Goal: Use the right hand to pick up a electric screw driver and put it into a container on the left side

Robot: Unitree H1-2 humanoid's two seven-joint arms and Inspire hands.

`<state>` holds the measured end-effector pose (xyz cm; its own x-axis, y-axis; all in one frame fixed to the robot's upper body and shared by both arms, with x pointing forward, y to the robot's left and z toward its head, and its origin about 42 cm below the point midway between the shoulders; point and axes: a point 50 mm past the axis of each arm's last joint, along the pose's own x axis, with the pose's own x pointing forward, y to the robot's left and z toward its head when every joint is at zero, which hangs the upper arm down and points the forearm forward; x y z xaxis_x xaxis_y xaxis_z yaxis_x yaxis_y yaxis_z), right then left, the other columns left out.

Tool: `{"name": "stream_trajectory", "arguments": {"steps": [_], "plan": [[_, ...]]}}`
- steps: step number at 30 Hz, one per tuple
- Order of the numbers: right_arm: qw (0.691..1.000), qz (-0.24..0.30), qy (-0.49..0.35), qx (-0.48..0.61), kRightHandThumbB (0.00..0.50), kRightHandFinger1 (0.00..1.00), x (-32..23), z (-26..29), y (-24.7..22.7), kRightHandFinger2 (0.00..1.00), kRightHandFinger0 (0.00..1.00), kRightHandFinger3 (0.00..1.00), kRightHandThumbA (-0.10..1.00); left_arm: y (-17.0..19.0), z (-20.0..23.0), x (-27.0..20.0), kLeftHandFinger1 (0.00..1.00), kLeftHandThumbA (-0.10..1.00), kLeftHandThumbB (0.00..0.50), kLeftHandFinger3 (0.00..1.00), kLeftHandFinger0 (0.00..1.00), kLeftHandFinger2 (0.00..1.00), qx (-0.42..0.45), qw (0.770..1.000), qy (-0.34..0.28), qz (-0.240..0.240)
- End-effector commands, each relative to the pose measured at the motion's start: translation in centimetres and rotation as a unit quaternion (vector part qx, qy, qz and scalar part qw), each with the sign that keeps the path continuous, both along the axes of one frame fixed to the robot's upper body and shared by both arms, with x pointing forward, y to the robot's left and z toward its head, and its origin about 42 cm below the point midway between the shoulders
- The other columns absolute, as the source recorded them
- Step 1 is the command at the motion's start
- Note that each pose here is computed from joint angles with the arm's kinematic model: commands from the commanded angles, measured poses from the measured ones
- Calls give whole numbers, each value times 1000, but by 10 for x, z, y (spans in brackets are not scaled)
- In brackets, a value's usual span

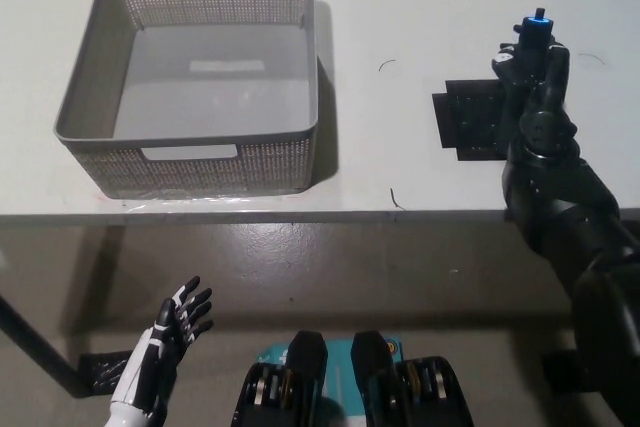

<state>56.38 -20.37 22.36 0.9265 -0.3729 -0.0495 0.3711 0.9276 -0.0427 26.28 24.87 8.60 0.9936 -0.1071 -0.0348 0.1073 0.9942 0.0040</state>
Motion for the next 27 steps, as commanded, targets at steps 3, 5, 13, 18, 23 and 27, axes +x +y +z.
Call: {"name": "stream_trajectory", "arguments": {"steps": [3, 5, 13, 18, 23, 27], "plan": [[983, 26, -180, -20, 143, 10, 20, 101, 33, 472, 0, 459, -100, 3, 10, 2, 1000, 1000, 55, 1000, 1000, 1000, 4, 1000, -25, -13], [976, 44, -215, -17, 111, 36, 20, 116, 42, 521, 0, 547, -100, 4, 9, 2, 1000, 1000, 61, 1000, 1000, 1000, 5, 1000, -24, -11], [952, 81, -293, -42, 141, 142, 6, 176, 89, 597, 0, 642, -100, 4, 9, 0, 1000, 1000, 60, 1000, 1000, 1000, 4, 1000, -22, -8], [937, 115, -326, -41, 129, 163, -7, 201, 118, 595, 0, 632, -100, 5, 9, -2, 1000, 1000, 68, 1000, 1000, 1000, 9, 1000, -18, -8], [933, 141, -328, -34, 131, 195, -17, 218, 153, 624, 0, 675, -100, 4, 7, -1, 1000, 1000, 105, 1000, 1000, 1000, 4, 1000, -13, -7], [934, 162, -315, -46, 119, 107, -22, 225, 183, 521, 0, 641, -100, 4, 8, 1, 1000, 1000, 110, 1000, 1000, 1000, 9, 1000, -10, -9]]}}
